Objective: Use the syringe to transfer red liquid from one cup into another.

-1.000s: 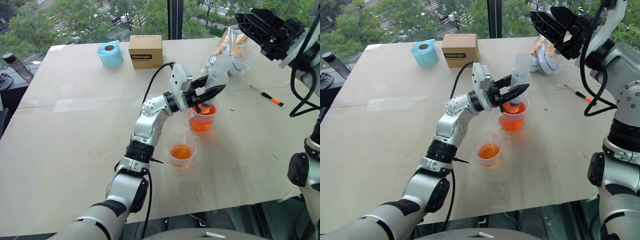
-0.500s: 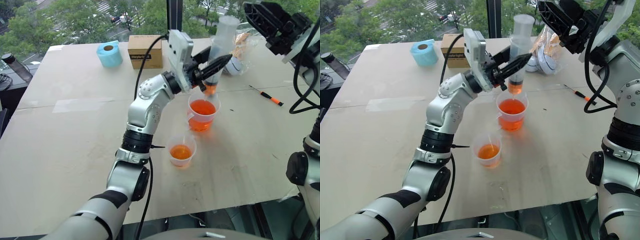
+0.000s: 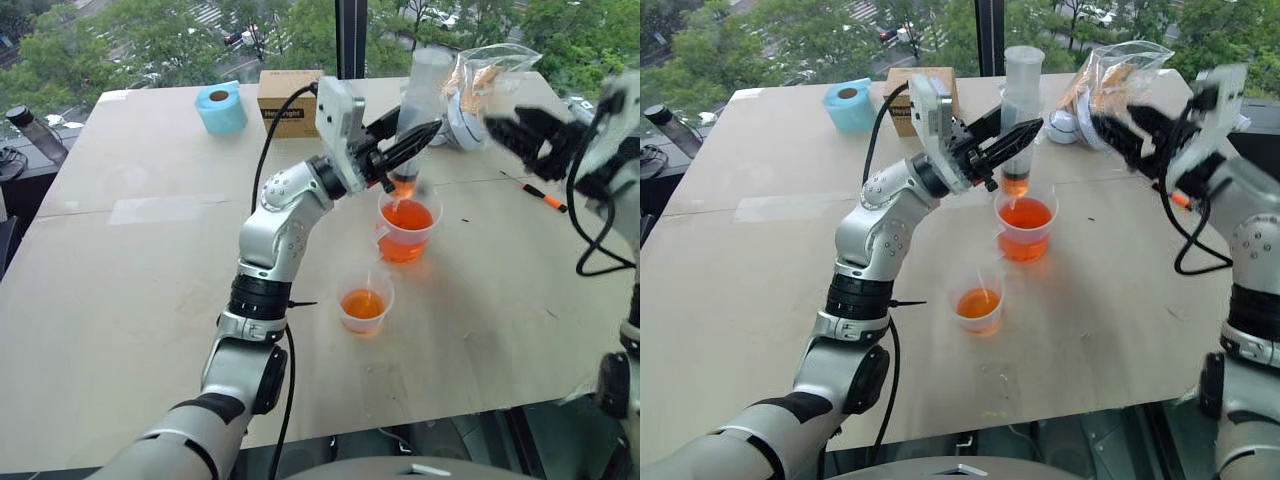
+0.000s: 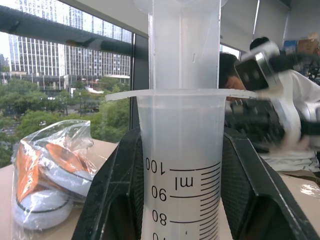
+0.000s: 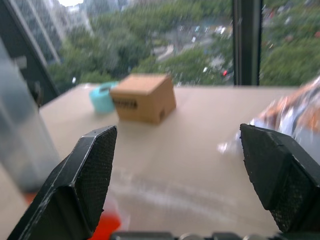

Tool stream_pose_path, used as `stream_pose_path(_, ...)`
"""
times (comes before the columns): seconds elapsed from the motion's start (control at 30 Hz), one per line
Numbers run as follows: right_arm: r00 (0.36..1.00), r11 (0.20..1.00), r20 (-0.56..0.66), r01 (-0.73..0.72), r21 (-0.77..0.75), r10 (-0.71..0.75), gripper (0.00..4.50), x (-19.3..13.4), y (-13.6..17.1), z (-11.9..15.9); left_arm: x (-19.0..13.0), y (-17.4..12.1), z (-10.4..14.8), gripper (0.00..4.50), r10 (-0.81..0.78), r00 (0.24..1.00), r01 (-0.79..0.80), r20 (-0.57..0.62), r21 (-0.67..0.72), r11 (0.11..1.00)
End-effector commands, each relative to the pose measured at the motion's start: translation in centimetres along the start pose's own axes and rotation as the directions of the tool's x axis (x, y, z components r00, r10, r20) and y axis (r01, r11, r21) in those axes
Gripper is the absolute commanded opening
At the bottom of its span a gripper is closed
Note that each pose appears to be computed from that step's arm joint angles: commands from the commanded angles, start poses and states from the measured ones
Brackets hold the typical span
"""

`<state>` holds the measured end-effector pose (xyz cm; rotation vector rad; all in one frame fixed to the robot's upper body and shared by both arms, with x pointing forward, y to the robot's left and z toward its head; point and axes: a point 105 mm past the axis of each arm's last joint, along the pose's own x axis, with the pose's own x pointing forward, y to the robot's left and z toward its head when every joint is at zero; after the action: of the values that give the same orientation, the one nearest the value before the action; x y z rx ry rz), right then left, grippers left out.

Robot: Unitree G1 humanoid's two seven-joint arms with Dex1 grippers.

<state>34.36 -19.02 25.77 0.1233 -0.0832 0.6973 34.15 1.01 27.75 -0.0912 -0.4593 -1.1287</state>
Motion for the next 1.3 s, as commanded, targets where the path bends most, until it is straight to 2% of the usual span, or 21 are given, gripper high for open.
stream_pose_path(0.03, 0.986, 0.987, -0.097, -0.144, -0.072, 0.137, 4.13, -1.6, 2.1, -1.5, 0.0, -0.8, 2.2, 1.40, -0.025, 0.996, 0.019, 0.082, 0.071, 0.997)
stream_pose_path(0.23, 0.968, 0.968, -0.054, -0.246, -0.041, 0.244, 4.13, -2.6, 3.7, -1.0, 0.2, -0.6, 4.6, 1.40, -0.011, 0.988, -0.002, 0.153, 0.083, 0.997)
stream_pose_path(0.37, 0.968, 0.966, -0.030, -0.250, -0.063, 0.249, 4.13, -2.8, 4.1, -0.2, 0.1, -1.2, 7.5, 1.40, -0.020, 0.980, 0.007, 0.200, 0.064, 0.998)
stream_pose_path(0.47, 0.968, 0.966, -0.021, -0.251, -0.061, 0.250, 4.13, -3.1, 4.2, 0.1, -0.9, -2.4, 9.3, 1.40, -0.061, 0.973, 0.057, 0.221, 0.022, 0.998)
stream_pose_path(0.53, 0.972, 0.971, -0.016, -0.234, -0.057, 0.233, 4.13, -3.3, 4.0, 0.2, -2.3, -3.9, 9.7, 1.40, -0.121, 0.975, 0.126, 0.188, -0.015, 0.992)
stream_pose_path(0.63, 0.978, 0.977, -0.008, -0.207, -0.056, 0.207, 4.13, -3.4, 3.5, 0.3, -4.5, -5.7, 9.4, 1.40, -0.186, 0.975, 0.198, 0.124, -0.087, 0.976)
stream_pose_path(0.77, 0.976, 0.976, 0.033, -0.214, -0.046, 0.215, 4.13, -3.3, 3.5, 1.5, -6.9, -6.1, 8.4, 1.40, -0.179, 0.983, 0.182, 0.034, -0.105, 0.978)
stream_pose_path(0.87, 0.956, 0.959, 0.083, -0.281, -0.034, 0.282, 4.13, -3.2, 4.3, 3.2, -8.1, -6.3, 7.1, 1.40, -0.162, 0.987, 0.159, -0.015, -0.125, 0.979)
stream_pose_path(1.07, 0.885, 0.889, 0.093, -0.458, 0.000, 0.456, 4.13, -2.3, 7.4, 4.8, -8.6, -6.9, 4.2, 1.40, -0.158, 0.985, 0.147, -0.063, -0.147, 0.978)
stream_pose_path(1.3, 0.815, 0.818, 0.076, -0.575, -0.011, 0.574, 4.13, -1.0, 10.3, 6.1, -8.5, -7.5, 2.1, 1.40, -0.222, 0.971, 0.209, -0.091, -0.139, 0.968)
